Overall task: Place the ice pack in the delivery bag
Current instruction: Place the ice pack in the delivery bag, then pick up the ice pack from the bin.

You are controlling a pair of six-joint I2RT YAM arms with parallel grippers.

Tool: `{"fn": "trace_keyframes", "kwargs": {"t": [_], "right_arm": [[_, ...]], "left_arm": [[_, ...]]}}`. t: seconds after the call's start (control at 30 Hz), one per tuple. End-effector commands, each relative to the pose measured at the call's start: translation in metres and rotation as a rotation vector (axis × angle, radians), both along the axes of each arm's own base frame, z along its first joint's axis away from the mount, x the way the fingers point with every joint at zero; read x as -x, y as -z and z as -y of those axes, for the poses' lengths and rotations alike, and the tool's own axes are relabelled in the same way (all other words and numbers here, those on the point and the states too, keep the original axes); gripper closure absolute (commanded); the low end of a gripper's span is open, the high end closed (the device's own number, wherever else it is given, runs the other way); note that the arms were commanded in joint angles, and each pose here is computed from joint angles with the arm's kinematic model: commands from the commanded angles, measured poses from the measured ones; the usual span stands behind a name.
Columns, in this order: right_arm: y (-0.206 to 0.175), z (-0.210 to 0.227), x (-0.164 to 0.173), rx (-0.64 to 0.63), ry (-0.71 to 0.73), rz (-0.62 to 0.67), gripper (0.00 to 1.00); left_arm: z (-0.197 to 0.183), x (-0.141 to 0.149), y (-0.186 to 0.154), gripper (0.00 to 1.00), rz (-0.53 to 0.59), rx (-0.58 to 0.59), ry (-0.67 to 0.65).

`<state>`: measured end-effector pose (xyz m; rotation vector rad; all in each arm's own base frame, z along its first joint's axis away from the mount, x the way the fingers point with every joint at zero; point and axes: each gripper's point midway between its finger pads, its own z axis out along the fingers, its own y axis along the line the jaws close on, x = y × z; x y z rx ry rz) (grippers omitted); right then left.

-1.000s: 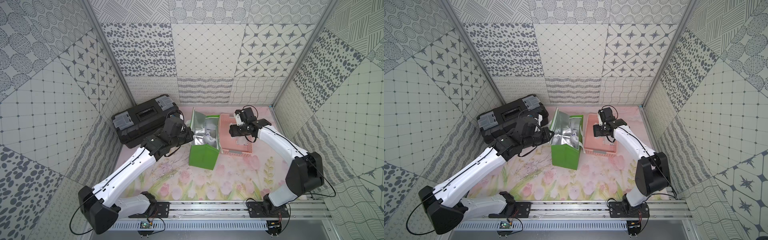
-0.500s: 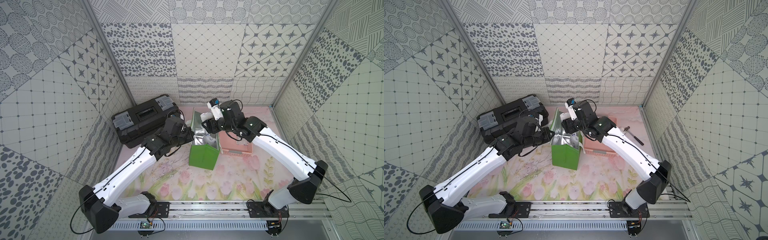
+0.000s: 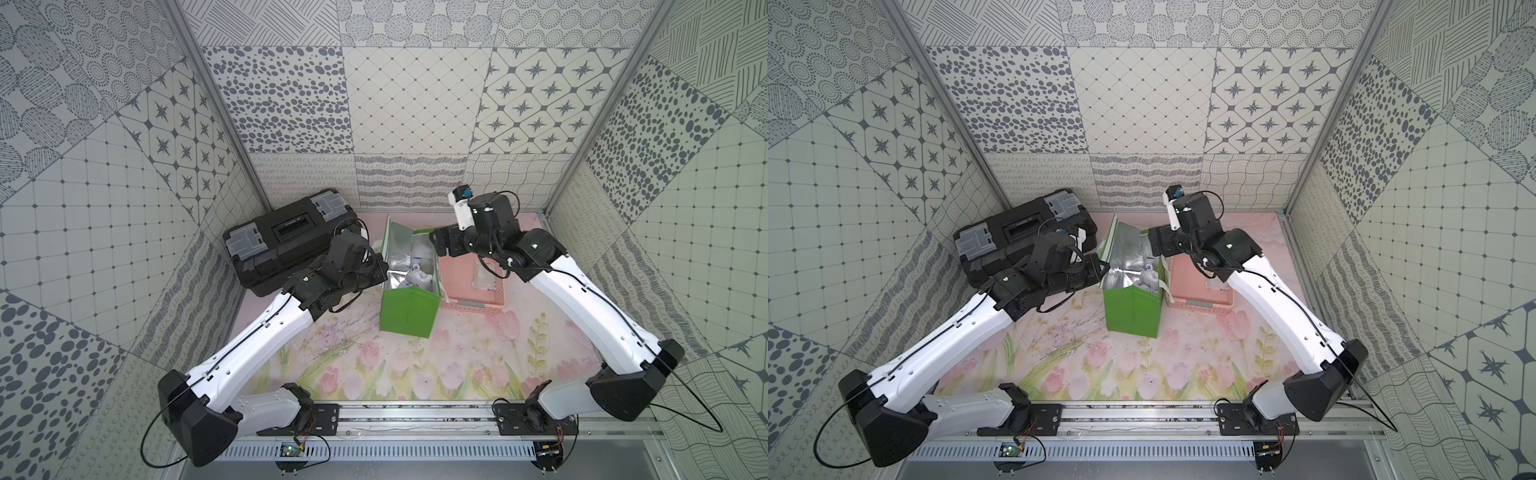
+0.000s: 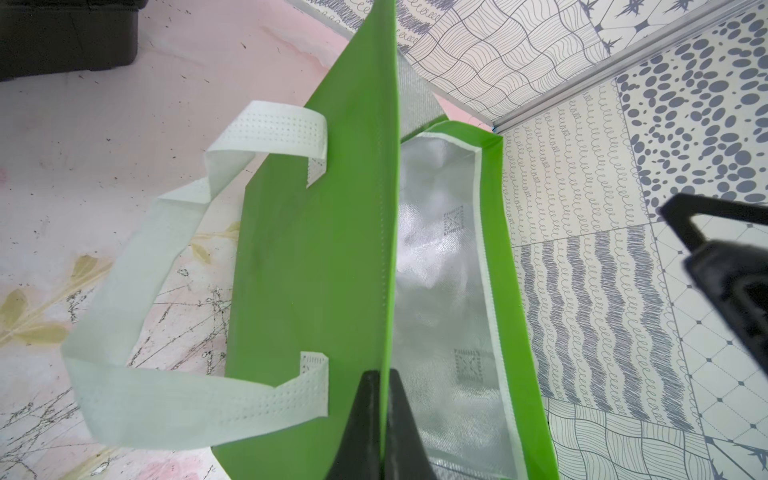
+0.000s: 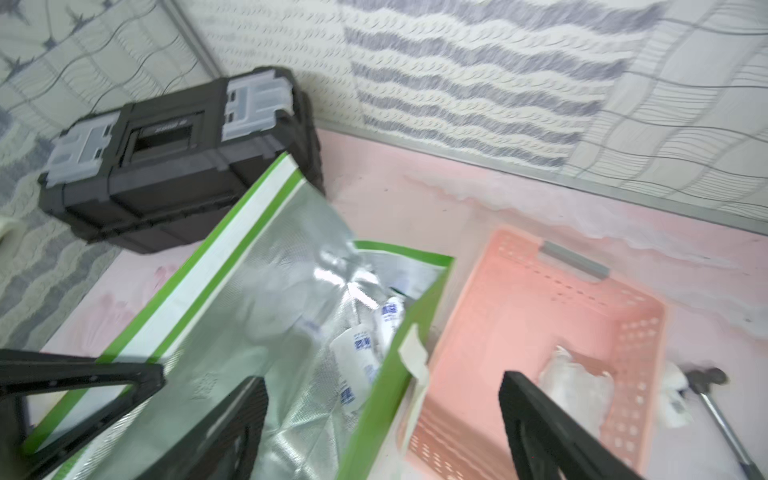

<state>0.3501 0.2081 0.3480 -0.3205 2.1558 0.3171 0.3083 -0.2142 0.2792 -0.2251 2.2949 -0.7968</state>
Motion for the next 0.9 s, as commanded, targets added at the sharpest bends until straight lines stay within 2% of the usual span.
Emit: {"fn": "trace_keyframes", "kwargs": {"t": [0.0,0.2,0.4,0.63,0.87], "right_arm": [[0.051,0.043,-0.007,0.077,0.119,-0.105,0.07],[0.147,0.096,-0.02,0.17,0.264,-0.298,0.08],[0.22,0.116,-0.04,0.211,0.35,-0.409,0.06],[0.272,0.13,-0.062,0.274,0.415,-0.503,0.04],[0.298,0.144,-0.075,0.295,0.485,-0.547,0.02]], "left_arm": [[0.002,-0.004,-0.01,1.0,0.045,-0.012,0.015],[0.002,-0.005,-0.01,1.0,0.044,-0.011,0.016],[0.004,-0.004,-0.009,1.0,0.034,-0.004,0.023],[0.001,-0.004,-0.009,1.0,0.032,-0.015,0.013],[0.0,-0.004,-0.01,1.0,0.035,-0.017,0.007]]}}
